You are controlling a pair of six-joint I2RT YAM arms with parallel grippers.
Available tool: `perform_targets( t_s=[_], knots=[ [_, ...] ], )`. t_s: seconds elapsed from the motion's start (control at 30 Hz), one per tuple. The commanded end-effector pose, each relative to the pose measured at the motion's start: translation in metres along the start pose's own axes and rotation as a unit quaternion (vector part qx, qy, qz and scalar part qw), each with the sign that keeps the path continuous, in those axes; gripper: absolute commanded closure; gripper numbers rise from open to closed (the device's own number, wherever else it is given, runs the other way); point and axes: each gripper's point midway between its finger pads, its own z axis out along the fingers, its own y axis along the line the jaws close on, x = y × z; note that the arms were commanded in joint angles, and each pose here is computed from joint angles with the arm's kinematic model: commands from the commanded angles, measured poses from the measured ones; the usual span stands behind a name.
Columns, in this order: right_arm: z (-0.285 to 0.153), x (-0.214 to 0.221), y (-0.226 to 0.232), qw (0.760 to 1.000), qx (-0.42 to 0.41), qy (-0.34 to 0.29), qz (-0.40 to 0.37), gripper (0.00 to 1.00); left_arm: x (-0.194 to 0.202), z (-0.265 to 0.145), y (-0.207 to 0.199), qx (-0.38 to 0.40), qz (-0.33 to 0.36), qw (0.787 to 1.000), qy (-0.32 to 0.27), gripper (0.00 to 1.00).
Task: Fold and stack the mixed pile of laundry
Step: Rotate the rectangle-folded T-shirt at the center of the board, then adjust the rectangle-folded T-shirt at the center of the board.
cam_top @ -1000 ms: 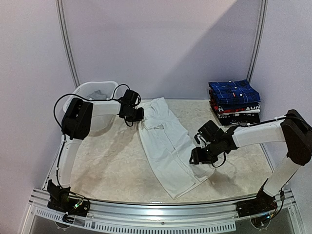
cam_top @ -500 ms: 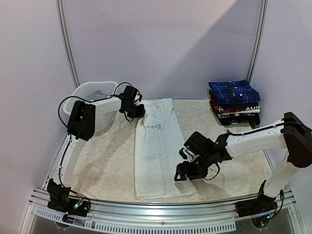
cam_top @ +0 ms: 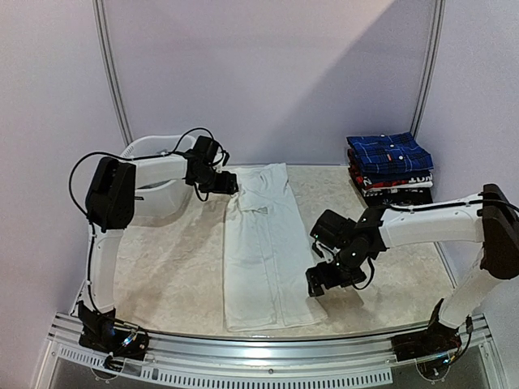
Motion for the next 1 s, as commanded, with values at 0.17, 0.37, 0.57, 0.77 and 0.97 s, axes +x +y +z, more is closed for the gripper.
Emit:
perform_targets(
  t_s=[0.17, 0.37, 0.57, 0.77, 0.97],
  knots=[
    [-0.061, -0.061, -0.013, 0.992, -0.005, -0.127, 0.008, 0.03, -0.005, -0.060, -0.017, -0.031, 0.040, 0.998, -0.041, 0.00],
    [-0.083, -0.107, 0.007, 0.980, -0.053, -0.192, 0.009, 0.07, 0.023, -0.085, -0.031, -0.038, 0.049, 0.997, -0.040, 0.00],
    [-0.112, -0.170, -0.003, 0.964, -0.099, -0.240, 0.052, 0.12, 0.066, -0.104, -0.056, -0.028, 0.065, 0.997, -0.034, 0.00],
    [-0.115, -0.232, -0.018, 0.956, -0.118, -0.259, 0.074, 0.14, 0.105, -0.112, -0.065, -0.016, 0.070, 0.997, -0.018, 0.02],
    [-0.082, -0.274, -0.025, 0.949, -0.171, -0.249, 0.096, 0.16, 0.134, -0.121, -0.071, -0.003, 0.072, 0.997, -0.009, 0.02]
  ],
)
